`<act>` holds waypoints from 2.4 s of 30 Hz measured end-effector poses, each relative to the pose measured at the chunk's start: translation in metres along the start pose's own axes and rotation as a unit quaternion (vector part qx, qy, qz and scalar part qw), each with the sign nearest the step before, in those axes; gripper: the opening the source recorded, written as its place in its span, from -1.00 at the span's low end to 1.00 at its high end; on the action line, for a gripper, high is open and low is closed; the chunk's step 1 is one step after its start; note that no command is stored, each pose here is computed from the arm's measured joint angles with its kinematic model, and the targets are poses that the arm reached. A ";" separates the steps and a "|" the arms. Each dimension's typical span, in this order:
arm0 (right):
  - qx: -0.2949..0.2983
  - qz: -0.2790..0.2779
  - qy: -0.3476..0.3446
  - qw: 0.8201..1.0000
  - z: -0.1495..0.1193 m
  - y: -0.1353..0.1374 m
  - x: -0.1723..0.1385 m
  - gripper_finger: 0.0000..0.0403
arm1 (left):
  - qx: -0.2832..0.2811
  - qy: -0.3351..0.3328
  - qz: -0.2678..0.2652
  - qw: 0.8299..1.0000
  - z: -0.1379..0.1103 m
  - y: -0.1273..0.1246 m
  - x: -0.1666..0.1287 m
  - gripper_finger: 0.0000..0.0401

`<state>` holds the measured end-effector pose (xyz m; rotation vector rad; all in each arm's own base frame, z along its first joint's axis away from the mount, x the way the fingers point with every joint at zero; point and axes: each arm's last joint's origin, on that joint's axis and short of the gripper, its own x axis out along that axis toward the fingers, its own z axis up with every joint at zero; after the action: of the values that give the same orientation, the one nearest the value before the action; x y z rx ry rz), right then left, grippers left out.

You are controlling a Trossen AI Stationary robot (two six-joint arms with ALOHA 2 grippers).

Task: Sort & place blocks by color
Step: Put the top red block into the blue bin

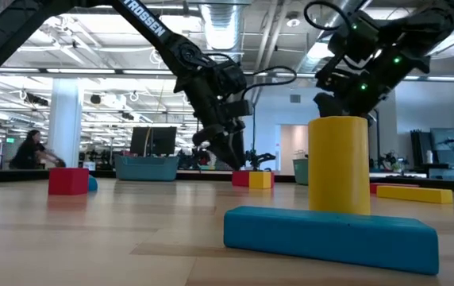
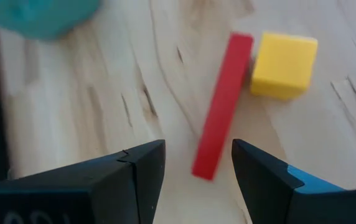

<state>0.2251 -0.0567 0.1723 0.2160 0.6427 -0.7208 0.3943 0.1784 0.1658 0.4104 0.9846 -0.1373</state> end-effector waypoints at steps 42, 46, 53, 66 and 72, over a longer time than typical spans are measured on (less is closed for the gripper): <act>-0.009 0.025 0.018 0.999 -0.016 0.021 0.025 -0.09 | 0.038 0.016 0.004 0.999 0.005 -0.010 0.003 -0.56; -0.008 0.036 0.035 0.999 -0.020 0.020 0.035 -0.18 | 0.054 0.017 0.001 0.998 0.005 -0.011 0.003 -0.49; 0.014 0.054 0.015 0.998 -0.018 0.020 0.048 -0.41 | 0.051 -0.006 0.009 0.999 0.004 -0.010 0.006 -0.38; 0.051 0.085 0.016 0.995 -0.009 0.026 0.080 -0.91 | 0.041 0.006 0.000 0.999 0.000 -0.010 0.006 -0.37; 0.038 0.105 0.032 0.993 0.001 0.034 0.098 -0.98 | 0.046 0.018 -0.010 0.999 -0.002 -0.012 0.006 -0.37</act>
<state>0.3045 -0.0857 0.1115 0.3718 0.6430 -0.5374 0.3922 0.1690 0.1569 0.4892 1.0196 -0.1940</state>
